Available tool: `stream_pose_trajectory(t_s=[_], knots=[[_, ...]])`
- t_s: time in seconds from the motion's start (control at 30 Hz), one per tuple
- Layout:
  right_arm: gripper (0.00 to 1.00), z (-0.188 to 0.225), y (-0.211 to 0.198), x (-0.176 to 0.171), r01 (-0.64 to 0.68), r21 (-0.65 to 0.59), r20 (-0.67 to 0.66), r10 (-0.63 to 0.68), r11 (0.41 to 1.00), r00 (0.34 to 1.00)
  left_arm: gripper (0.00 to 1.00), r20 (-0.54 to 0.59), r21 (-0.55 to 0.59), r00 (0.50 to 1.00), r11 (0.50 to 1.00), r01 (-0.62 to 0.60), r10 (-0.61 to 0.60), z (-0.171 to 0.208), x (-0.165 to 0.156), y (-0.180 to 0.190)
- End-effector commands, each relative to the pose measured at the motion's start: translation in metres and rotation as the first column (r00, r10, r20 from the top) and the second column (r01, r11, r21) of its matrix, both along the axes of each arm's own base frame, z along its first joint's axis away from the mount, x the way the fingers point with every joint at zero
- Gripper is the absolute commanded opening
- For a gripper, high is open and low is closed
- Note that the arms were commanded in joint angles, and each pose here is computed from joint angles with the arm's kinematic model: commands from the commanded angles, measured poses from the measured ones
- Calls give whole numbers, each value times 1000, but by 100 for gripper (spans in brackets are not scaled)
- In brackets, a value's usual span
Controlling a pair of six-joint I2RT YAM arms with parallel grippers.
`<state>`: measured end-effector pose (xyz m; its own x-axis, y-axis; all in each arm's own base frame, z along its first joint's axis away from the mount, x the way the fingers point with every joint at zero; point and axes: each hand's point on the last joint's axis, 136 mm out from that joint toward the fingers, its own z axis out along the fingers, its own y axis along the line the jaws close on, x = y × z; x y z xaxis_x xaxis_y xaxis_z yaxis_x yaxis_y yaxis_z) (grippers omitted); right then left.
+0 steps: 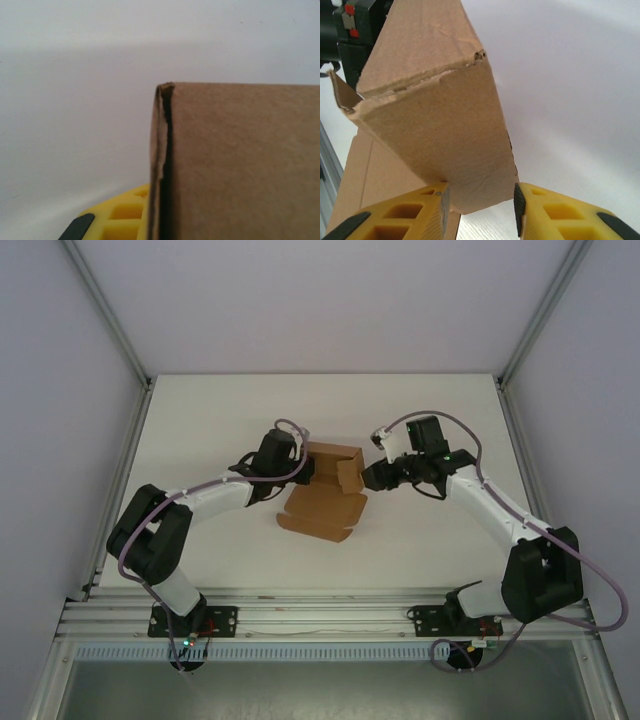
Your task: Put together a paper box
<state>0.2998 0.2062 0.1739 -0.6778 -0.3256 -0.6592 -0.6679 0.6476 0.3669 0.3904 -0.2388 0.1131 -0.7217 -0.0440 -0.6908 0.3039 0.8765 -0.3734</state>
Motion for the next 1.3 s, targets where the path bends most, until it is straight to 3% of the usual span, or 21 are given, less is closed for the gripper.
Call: stream_pose_trajectory(t_s=[0.0,0.47,0.63,0.73,0.83,0.93,1.1,1.27], knots=[[41,18,4,-9,-50,13,33,50,999,998,0,13,-14,998,998,59,-58,7,-1,-11],[51,42,24,-22,-204,128,69,197,971,978,0,-7,-19,993,993,117,-117,1,-4,-20],[61,28,14,1,-78,52,35,76,996,996,0,8,-32,992,991,128,-128,7,-5,-23],[65,21,16,5,-68,53,4,68,996,998,0,9,-30,993,992,122,-122,9,-3,-22],[61,15,18,13,-22,24,11,22,999,1000,0,1,-33,992,992,123,-123,9,-3,-24],[56,5,11,32,103,-89,77,-96,991,992,0,5,-30,994,994,107,-107,12,-2,-24],[38,-9,-16,64,404,-239,169,-372,883,913,0,-16,44,1000,999,11,-10,8,4,-13],[36,-29,-45,75,560,-400,234,-510,726,828,0,-37,74,999,997,-32,35,4,3,-9]])
